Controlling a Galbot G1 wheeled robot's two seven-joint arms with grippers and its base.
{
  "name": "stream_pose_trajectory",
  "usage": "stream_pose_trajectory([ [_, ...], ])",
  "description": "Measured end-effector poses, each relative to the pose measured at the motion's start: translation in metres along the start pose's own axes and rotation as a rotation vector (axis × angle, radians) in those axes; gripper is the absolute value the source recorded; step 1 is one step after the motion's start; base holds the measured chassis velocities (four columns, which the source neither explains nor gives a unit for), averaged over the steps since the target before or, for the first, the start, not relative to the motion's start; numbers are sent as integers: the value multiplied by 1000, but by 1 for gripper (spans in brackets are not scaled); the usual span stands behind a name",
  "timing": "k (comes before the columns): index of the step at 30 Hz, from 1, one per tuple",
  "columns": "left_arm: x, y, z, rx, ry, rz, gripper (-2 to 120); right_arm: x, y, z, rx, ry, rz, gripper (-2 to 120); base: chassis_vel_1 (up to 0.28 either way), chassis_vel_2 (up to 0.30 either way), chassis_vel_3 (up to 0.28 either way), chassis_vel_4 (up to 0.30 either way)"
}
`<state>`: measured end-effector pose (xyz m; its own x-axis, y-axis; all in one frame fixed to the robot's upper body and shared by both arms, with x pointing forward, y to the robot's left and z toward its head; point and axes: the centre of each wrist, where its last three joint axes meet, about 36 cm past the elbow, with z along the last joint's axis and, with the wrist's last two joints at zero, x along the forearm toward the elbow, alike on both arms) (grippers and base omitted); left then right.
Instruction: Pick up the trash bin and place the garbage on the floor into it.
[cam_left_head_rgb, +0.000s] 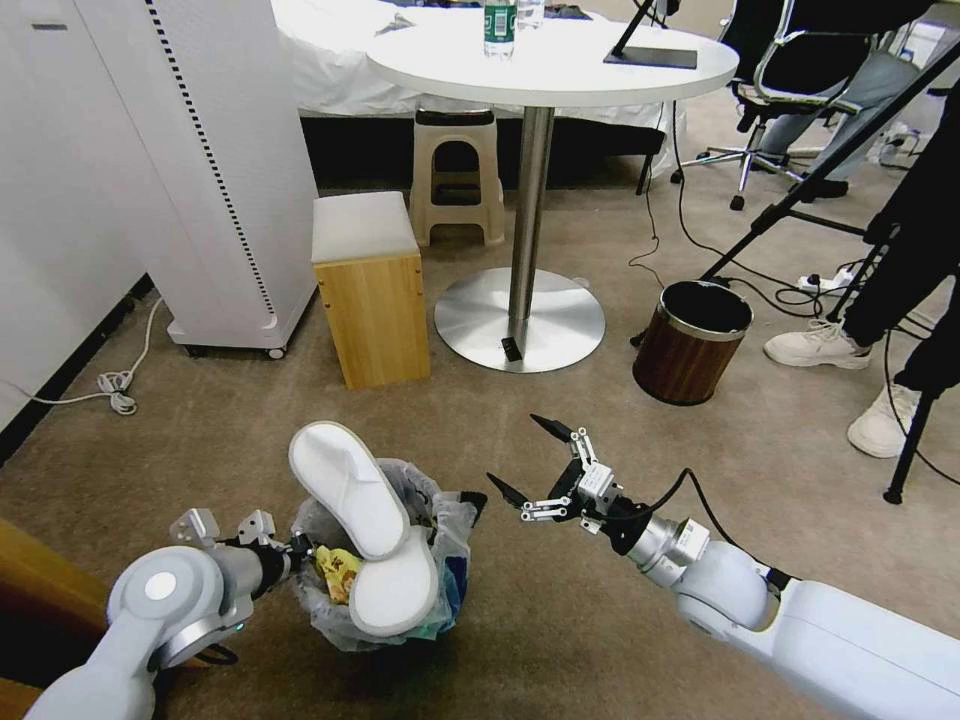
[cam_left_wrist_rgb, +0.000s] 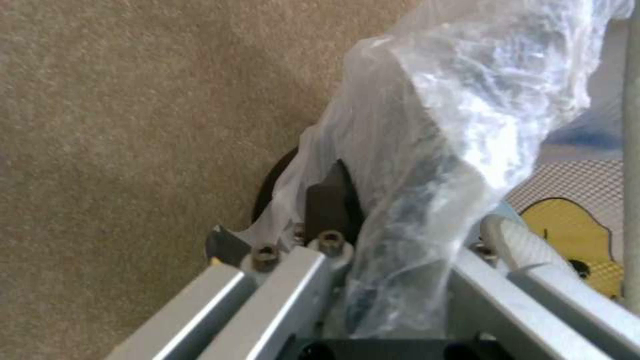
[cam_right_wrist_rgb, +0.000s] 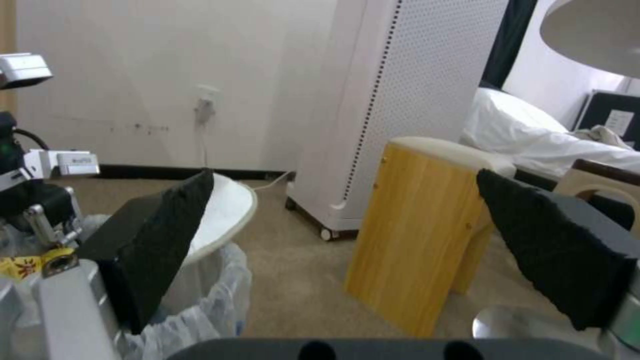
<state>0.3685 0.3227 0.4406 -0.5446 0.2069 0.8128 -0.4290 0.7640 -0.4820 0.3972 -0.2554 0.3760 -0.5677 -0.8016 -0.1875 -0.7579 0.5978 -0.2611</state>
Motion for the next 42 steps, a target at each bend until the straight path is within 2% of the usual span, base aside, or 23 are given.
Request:
stream_pose_trajectory([
  [1, -1, 0, 1, 0, 1, 1, 12, 0, 0, 0, 0, -2, 0, 100, 0, 0, 0, 0],
  [2, -1, 0, 1, 0, 1, 1, 12, 0, 0, 0, 0, -2, 0, 100, 0, 0, 0, 0],
  [4, -1, -2, 4, -1, 2, 4, 20, 0, -1, 1, 6, -4, -2, 100, 0, 0, 0, 0],
  [6, -1, -2, 5, -2, 3, 6, 21, 1, -1, 1, 7, -4, -2, 100, 0, 0, 0, 0],
  [8, 0, -4, 7, -8, 4, 9, 29, 1, 0, 2, 8, -3, -3, 100, 0, 0, 0, 0],
  [13, 3, -4, 9, -12, 0, 8, 37, 1, 0, 2, 10, -3, -6, 100, 0, 0, 0, 0],
  [18, 13, -5, 9, -25, -20, 18, 55, 1, 2, 2, 8, -5, -8, 100, 0, 0, 0, 0],
  [19, 13, -5, 9, -25, -20, 18, 55, 1, 2, 2, 8, -5, -8, 100, 0, 0, 0, 0],
  [21, 23, -9, 11, -45, -33, 29, 67, 0, 3, 2, 6, -5, -10, 100, 0, 0, 0, 0],
  [23, 25, -10, 12, -50, -36, 32, 70, 0, 4, 2, 6, -5, -11, 100, 0, 0, 0, 0],
  [25, 31, -12, 14, -64, -45, 33, 81, -1, 4, 2, 5, -5, -12, 100, 0, 0, 0, 0],
  [27, 34, -12, 15, -74, -53, 29, 84, -1, 5, 2, 6, -5, -13, 100, 0, 0, 0, 0],
  [29, 39, -13, 17, -102, -83, 23, 95, 0, 5, 3, 7, -4, -8, 100, 0, 0, 0, 0],
  [34, 47, -15, 20, -151, -133, 26, 97, 1, 4, 1, 9, -4, 11, 100, 0, 0, 0, 0],
  [37, 55, -16, 21, -222, -209, 20, 99, 0, -3, -3, 20, -12, 54, 100, 0, 0, 0, 0],
  [38, 55, -16, 21, -222, -209, 20, 99, 0, -3, -3, 20, -12, 54, 100, 0, 0, 0, 0],
  [40, 59, -14, 21, -270, -271, 23, 99, -6, -9, -7, 21, -22, 102, 100, 0, 0, 0, 0],
  [42, 60, -12, 21, -289, -295, 25, 99, -10, -12, -9, 22, -34, 132, 100, 0, 0, 0, 0],
])
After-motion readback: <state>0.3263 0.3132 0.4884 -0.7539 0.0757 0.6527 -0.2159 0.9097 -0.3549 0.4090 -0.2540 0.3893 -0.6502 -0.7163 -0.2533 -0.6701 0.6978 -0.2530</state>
